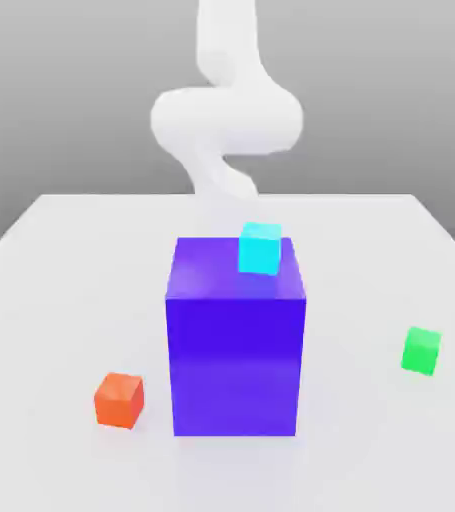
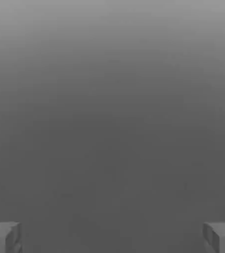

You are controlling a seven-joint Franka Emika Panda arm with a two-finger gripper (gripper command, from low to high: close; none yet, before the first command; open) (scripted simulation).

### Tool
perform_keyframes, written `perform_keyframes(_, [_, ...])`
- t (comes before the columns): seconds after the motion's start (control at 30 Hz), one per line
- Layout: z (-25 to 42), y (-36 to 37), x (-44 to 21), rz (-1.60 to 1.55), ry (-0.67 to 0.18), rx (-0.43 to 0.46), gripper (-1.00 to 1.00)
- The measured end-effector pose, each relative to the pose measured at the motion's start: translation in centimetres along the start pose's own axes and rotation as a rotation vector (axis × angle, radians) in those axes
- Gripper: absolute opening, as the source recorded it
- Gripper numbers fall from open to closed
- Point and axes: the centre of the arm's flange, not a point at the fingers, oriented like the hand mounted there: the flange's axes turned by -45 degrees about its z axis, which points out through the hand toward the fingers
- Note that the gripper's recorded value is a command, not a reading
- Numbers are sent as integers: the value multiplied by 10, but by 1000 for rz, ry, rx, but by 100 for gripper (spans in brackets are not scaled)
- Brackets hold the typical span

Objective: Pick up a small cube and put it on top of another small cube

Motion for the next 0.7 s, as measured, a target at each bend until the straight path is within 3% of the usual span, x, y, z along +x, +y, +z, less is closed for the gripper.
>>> perform_keyframes(0.37, [173, -99, -1, -404, -232, 138, 0])
perform_keyframes(0.7, [312, -219, -73, -791, -414, 298, 0])
